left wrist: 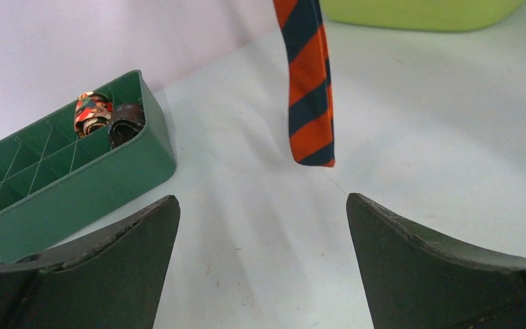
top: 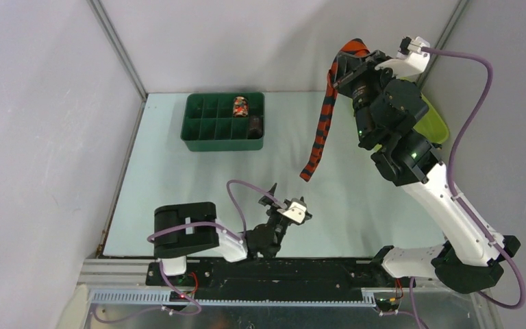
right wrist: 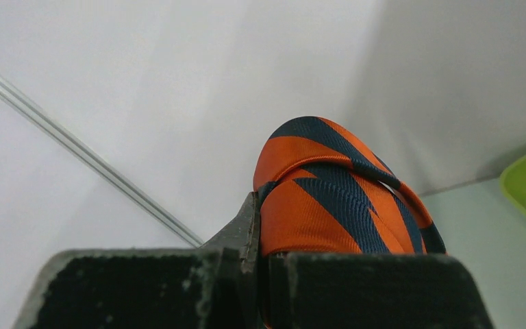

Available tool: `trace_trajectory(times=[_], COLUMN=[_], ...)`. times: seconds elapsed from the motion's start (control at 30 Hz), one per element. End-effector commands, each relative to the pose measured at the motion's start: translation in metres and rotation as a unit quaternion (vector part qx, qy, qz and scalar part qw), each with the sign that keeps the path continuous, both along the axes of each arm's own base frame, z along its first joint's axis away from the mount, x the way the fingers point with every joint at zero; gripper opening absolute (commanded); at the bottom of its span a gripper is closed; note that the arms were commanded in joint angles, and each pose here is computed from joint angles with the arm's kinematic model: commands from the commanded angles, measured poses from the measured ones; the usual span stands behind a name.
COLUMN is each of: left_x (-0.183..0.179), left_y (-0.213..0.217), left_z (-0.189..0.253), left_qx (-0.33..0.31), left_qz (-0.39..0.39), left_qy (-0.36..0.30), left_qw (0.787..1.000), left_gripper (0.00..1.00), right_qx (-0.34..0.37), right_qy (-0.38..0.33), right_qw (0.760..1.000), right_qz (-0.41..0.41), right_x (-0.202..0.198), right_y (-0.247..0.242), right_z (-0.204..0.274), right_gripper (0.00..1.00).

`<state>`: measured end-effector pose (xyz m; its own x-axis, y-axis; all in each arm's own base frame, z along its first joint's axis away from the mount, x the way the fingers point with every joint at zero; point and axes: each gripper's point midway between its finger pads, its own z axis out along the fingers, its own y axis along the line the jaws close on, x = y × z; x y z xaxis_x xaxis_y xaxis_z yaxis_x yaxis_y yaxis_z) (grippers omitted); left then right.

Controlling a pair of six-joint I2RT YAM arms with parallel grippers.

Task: Roll the ties
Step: Flatten out the tie at the center of the board.

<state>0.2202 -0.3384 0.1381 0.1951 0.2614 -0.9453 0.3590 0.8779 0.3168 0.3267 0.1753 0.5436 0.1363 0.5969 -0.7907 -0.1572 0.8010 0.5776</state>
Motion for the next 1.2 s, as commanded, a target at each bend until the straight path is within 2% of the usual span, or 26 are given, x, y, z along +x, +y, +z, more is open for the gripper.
trace_trajectory(times=[0.0,0.13,0.57,0.83,1.17], left_x=[0.006,0.014,-0.002,0.020,0.052], left_y=[0.004,-0.004,-0.034,-0.032,-0.013], left_z=[0.024,0.026,0.043,0.038,0.024], left_qx=[-0.077,-0.105,-0.177,-0.166,-0.174], left_qz=[0.040,0.050,-0.025,0.067,0.126], left_qy=[-0.005,0.001,0.015,0.010,0.014], left_qw=[0.996,0.993,0.984,0.984,0.977], left_gripper=[1.00,1.00,1.00,1.00,1.00], right_qx=[0.025,0.046,0.063,0.074,0.077], right_qy=[-0.029,-0.035,-0.037,-0.035,-0.042], right_qw=[0.999,0.998,0.997,0.995,0.995], right_qz=[0.002,0.017,0.031,0.051,0.054], right_x=[-0.012,-0.020,-0.023,-0.029,-0.041], right_y=[-0.002,0.000,0.007,0.013,0.005], right_z=[0.028,0.032,0.034,0.033,0.035], right_gripper=[0.00,0.00,0.00,0.00,0.00])
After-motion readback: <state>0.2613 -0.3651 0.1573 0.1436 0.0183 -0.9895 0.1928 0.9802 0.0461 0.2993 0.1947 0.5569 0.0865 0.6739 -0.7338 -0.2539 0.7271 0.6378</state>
